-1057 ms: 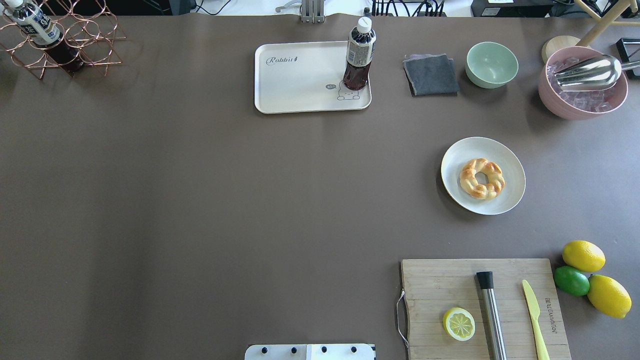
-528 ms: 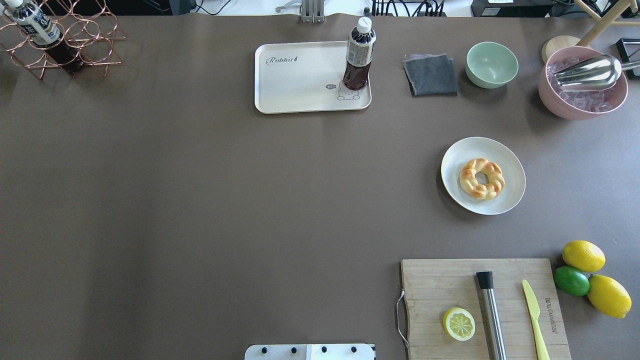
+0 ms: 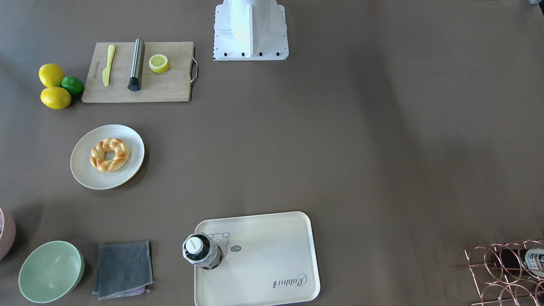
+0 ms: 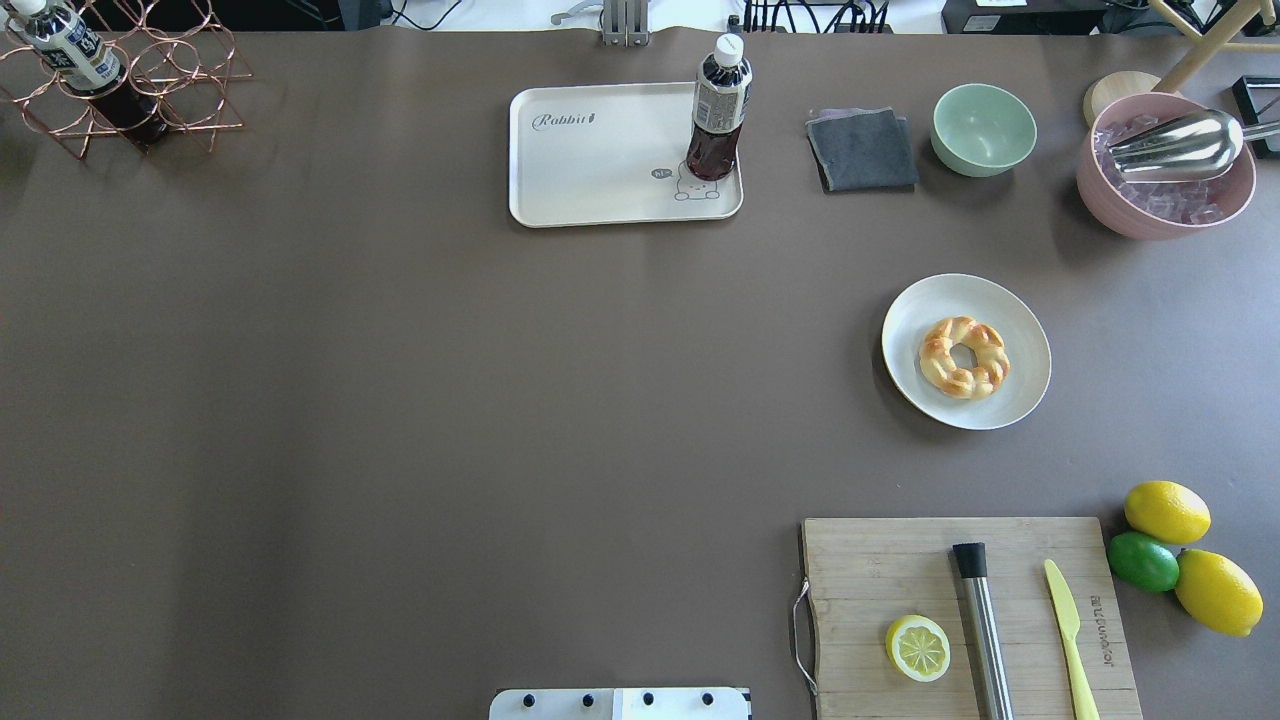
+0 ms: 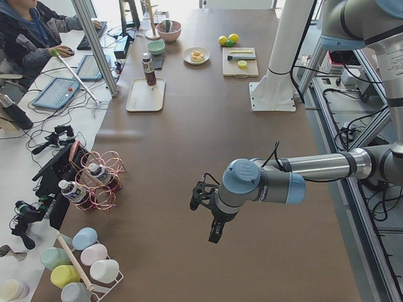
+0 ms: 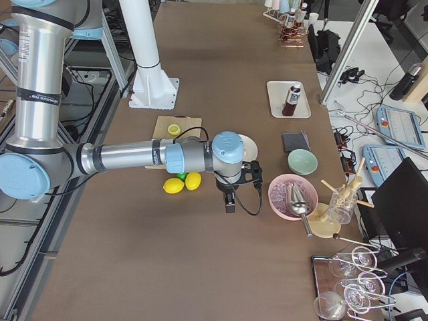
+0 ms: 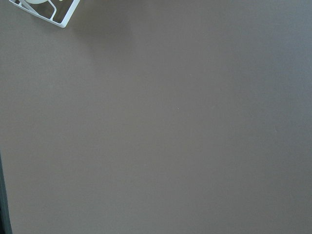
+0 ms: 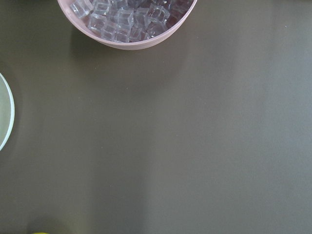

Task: Place donut on tray

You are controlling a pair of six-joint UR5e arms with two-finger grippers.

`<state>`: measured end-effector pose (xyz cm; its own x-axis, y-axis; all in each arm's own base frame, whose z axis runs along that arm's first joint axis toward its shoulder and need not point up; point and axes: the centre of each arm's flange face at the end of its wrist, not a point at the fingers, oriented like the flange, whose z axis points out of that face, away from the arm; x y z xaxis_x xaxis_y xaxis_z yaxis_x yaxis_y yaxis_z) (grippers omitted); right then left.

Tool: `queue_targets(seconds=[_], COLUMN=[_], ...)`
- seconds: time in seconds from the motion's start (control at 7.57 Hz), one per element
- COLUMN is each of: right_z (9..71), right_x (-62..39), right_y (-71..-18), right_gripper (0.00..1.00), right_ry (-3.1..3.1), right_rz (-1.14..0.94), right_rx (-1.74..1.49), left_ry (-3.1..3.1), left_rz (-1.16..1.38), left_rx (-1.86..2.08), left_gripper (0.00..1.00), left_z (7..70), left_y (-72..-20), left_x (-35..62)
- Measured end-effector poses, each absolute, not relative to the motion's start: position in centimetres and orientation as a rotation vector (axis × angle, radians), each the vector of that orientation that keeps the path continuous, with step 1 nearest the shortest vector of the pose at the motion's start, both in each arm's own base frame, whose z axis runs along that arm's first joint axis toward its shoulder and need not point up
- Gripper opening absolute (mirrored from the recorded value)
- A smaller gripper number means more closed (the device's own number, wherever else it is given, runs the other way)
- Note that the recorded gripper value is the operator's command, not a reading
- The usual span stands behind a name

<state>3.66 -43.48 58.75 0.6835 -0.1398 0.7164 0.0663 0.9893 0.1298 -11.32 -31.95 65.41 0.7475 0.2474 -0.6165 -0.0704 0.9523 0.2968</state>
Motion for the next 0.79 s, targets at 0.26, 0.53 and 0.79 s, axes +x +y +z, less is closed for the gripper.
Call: queue_targets(seconds=[0.26,0.53,0.79], right_z=[57.5,56.4,57.1], right_x=[0.2,-5.9,-12.0], right_y=[-44.6,-45.9,-47.9], right_gripper=[0.91,0.91,0.9], right_ry=[-0.836,-0.879,-0.934], right_rz=[-0.102,-0.055,-0.009], right_rx=[0.068,0.073,0.077], left_ry=[0.707,0.708,0.709], left_rz=[0.175,0.174,0.174], left_rx=[0.264,0.264,0.262], left_gripper=[0.97,0.97,0.97], left_z=[65.4,65.4,65.4], left_y=[-31.9,-31.9,-31.8], left_x=[-11.3,-11.3,-11.3])
